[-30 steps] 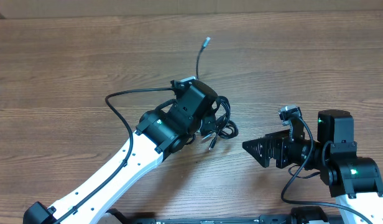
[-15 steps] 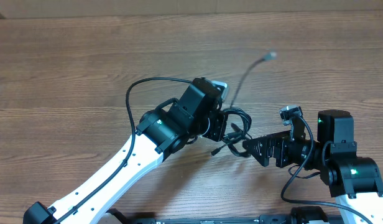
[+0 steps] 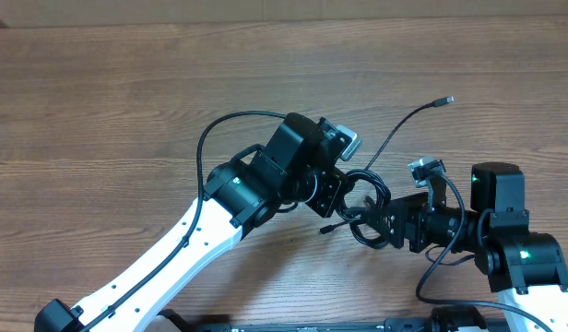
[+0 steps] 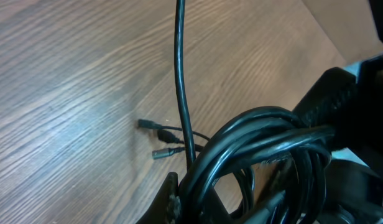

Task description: Untangle cables

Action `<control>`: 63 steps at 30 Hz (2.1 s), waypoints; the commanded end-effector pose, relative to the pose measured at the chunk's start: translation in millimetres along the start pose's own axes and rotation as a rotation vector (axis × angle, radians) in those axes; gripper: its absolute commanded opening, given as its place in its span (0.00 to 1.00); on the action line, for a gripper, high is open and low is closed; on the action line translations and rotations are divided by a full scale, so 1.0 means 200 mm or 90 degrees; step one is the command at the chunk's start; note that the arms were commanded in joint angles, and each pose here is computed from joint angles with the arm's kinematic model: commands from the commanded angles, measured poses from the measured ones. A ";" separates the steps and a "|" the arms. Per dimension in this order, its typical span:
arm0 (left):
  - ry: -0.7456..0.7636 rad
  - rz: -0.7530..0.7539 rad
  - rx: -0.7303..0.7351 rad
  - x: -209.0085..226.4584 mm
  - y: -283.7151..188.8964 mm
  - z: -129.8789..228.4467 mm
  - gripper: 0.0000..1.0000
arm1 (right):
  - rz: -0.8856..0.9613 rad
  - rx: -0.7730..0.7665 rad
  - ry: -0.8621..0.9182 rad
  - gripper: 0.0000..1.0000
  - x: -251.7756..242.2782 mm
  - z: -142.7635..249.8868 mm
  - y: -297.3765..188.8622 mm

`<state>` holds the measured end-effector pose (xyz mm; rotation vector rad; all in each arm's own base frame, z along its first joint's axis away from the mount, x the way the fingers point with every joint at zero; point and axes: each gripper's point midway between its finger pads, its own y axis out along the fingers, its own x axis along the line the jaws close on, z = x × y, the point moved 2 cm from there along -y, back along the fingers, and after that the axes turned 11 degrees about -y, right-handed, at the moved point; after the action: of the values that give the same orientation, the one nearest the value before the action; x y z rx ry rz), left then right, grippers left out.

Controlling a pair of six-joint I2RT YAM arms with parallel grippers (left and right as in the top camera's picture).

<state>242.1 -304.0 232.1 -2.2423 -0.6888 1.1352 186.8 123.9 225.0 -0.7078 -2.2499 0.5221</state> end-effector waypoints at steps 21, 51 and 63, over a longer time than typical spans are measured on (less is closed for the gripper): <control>-0.083 0.033 -0.046 0.01 -0.13 -0.12 1.00 | -0.027 -0.021 -0.034 0.04 0.05 -0.05 -0.02; -0.087 0.141 0.032 0.18 -0.46 0.03 0.86 | -0.163 -0.160 -0.050 0.04 0.22 -0.35 -0.09; -0.010 0.143 0.013 0.18 -0.46 0.01 0.84 | -0.194 -0.243 -0.021 0.04 0.28 -0.55 -0.18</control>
<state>242.0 -211.3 257.9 -2.2480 -0.4778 1.3837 225.9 147.2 331.4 -0.5622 -2.4889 -0.0040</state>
